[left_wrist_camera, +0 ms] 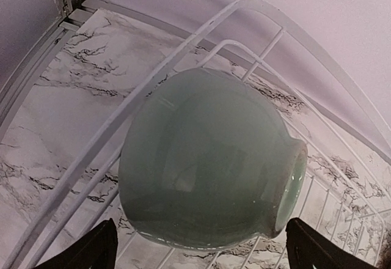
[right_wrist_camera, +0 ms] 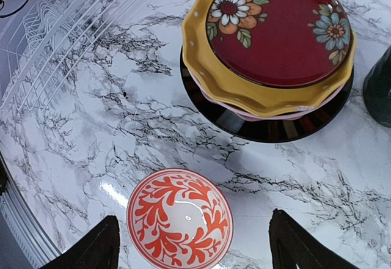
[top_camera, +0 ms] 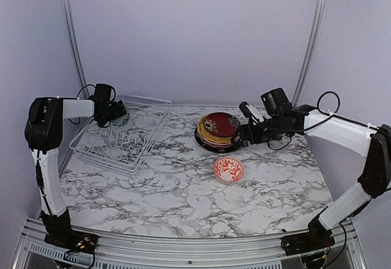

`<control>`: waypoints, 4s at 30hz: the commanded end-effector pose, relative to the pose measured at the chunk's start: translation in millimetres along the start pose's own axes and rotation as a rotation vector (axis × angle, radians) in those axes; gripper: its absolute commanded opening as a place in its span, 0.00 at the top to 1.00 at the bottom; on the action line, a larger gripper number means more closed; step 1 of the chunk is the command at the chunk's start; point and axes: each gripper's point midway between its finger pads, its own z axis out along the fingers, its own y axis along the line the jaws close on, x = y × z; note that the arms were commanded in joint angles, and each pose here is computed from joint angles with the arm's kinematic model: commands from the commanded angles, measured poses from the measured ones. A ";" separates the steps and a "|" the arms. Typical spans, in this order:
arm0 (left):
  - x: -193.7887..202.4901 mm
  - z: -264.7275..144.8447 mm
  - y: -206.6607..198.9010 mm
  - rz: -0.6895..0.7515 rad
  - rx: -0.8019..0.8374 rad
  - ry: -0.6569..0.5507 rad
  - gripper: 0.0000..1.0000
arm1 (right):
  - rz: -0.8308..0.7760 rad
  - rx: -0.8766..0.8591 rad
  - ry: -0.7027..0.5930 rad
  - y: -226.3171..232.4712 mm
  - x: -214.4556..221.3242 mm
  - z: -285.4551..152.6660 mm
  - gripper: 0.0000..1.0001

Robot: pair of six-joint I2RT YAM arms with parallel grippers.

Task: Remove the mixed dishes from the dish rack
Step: Grab the bowl from the dish rack.

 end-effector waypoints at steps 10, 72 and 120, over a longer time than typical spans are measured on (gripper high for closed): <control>10.6 25.7 7.9 0.039 0.068 -0.002 0.01 | -0.010 -0.001 -0.017 3.2 -6.3 -9.3 0.19; -47.5 -19.6 -24.7 -0.069 0.289 -0.292 0.01 | -0.017 -0.009 0.000 3.2 -0.9 -6.8 0.20; -24.8 13.6 -42.2 0.094 0.302 -0.113 0.35 | -0.020 -0.002 0.008 -0.6 2.9 -4.3 0.20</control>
